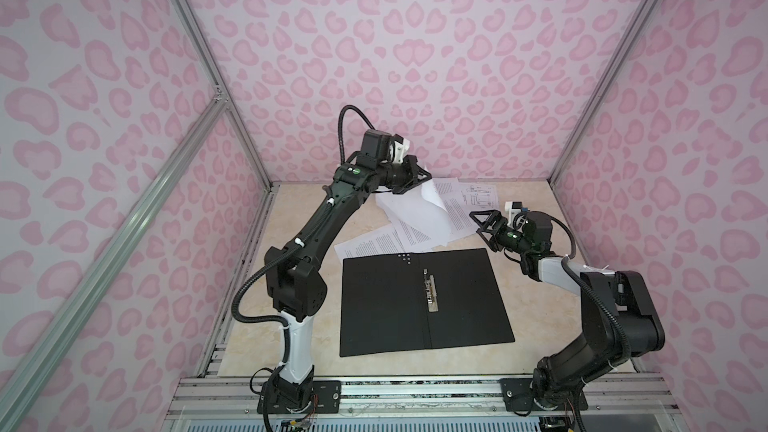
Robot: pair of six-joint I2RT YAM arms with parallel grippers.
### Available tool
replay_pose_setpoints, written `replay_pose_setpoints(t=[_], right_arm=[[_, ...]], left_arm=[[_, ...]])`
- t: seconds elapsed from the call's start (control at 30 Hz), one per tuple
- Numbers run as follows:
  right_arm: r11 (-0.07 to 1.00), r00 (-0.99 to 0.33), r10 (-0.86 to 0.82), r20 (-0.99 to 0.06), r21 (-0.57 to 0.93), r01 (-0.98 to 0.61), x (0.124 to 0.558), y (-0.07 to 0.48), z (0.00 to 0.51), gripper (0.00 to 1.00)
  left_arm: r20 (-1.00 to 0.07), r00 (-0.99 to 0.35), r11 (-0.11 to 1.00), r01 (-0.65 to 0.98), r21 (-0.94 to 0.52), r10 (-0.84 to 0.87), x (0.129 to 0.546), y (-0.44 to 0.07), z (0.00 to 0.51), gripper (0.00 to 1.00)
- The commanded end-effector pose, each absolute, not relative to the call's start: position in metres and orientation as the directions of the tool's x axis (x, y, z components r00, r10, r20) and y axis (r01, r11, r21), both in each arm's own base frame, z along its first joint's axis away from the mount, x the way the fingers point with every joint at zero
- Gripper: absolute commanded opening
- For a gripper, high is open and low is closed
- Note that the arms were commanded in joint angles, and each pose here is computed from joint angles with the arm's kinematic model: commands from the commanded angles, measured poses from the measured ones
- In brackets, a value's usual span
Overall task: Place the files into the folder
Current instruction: 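Grasp a white sheet with the left gripper and lift it up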
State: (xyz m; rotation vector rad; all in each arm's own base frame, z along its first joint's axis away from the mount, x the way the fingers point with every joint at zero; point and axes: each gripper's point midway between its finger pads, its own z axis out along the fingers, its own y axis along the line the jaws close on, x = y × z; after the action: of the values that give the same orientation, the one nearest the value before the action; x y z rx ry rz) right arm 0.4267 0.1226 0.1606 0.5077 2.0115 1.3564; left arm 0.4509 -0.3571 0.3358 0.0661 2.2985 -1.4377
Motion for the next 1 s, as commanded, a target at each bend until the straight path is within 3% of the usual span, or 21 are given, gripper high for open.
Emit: replay_pose_setpoints(t=[0.0, 0.27, 0.43, 0.57, 0.7, 0.8, 0.97], right_arm=[[0.391, -0.715, 0.624, -0.315, 0.918, -0.064, 0.429, 0.123, 0.163, 0.98], [0.21, -0.713, 0.652, -0.258, 0.965, -0.157, 0.438, 0.131, 0.196, 0.98], [0.042, -0.724, 0.658, -0.209, 0.969, -0.242, 0.438, 0.137, 0.224, 0.97], [-0.043, -0.738, 0.651, -0.176, 0.963, -0.267, 0.439, 0.139, 0.229, 0.83], [-0.036, -0.748, 0.638, -0.181, 0.964, -0.263, 0.439, 0.144, 0.223, 0.69], [-0.035, -0.756, 0.627, -0.189, 0.962, -0.269, 0.439, 0.15, 0.225, 0.53], [-0.002, -0.766, 0.615, -0.185, 0.972, -0.237, 0.44, 0.157, 0.213, 0.45]], left_arm=[[-0.358, -0.923, 0.341, 0.294, -0.893, -0.142, 0.445, -0.389, 0.36, 0.04], [-0.323, -0.937, 0.24, 0.285, -0.928, -0.137, 0.43, -0.391, 0.367, 0.04], [-0.274, -0.95, 0.277, 0.226, -0.934, -0.149, 0.426, -0.378, 0.333, 0.05], [-0.239, -0.957, 0.285, 0.186, -0.94, -0.162, 0.422, -0.365, 0.312, 0.04], [-0.231, -0.958, 0.309, 0.17, -0.936, -0.171, 0.419, -0.353, 0.3, 0.05], [-0.213, -0.962, 0.321, 0.15, -0.935, -0.17, 0.416, -0.345, 0.288, 0.04], [-0.218, -0.96, 0.293, 0.16, -0.943, -0.177, 0.413, -0.338, 0.29, 0.04]])
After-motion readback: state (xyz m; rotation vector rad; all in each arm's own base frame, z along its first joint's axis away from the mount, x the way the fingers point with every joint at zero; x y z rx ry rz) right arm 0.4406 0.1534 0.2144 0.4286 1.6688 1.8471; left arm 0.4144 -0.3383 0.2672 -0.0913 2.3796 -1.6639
